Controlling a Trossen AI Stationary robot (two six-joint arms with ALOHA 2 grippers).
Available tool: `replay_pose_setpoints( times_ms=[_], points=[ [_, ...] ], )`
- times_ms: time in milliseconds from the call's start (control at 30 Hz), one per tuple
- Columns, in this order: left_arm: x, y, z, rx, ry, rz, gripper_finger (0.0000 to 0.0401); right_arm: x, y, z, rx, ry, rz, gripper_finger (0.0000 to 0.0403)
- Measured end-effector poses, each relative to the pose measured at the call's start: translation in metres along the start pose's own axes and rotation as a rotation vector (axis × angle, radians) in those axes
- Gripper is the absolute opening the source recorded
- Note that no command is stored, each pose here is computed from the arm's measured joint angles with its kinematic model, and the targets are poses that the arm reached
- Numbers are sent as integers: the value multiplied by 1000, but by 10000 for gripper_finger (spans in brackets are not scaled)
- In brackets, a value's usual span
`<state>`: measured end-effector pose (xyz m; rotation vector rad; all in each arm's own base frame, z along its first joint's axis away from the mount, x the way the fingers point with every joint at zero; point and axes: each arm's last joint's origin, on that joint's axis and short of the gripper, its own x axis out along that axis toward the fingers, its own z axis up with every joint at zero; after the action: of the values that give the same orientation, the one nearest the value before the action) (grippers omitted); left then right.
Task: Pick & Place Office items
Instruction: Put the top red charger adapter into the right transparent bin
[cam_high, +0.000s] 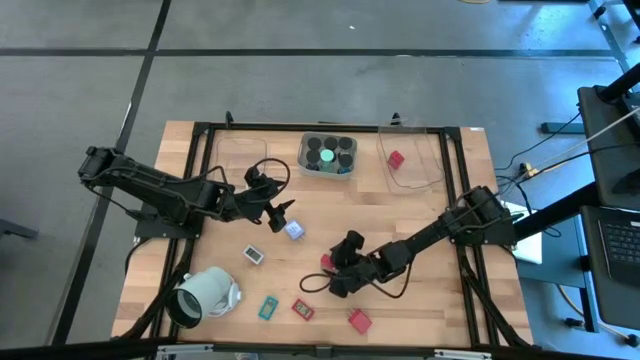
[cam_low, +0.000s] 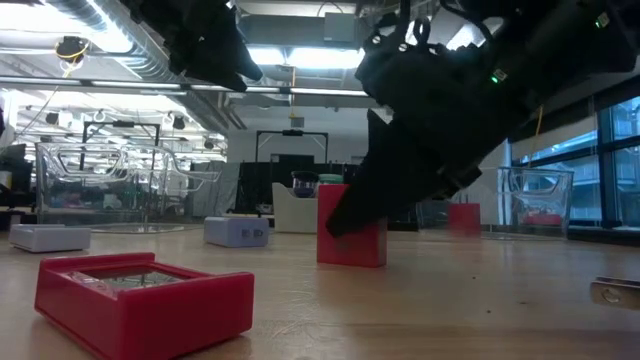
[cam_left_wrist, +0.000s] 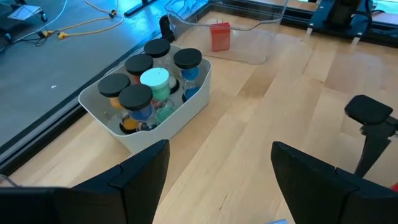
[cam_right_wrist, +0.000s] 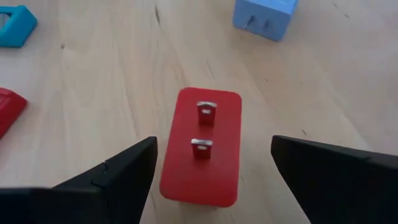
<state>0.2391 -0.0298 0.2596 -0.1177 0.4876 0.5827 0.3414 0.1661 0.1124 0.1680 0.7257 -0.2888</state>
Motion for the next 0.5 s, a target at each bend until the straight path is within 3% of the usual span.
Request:
replay_pose_setpoints(
  times_ms=[233,500],
  points=[
    [0,0,0,0,0,0,278,-2,4,7,13,-15,16,268],
    [0,0,0,0,0,0,278,-3,6,10,27,-23,22,163]
  ],
)
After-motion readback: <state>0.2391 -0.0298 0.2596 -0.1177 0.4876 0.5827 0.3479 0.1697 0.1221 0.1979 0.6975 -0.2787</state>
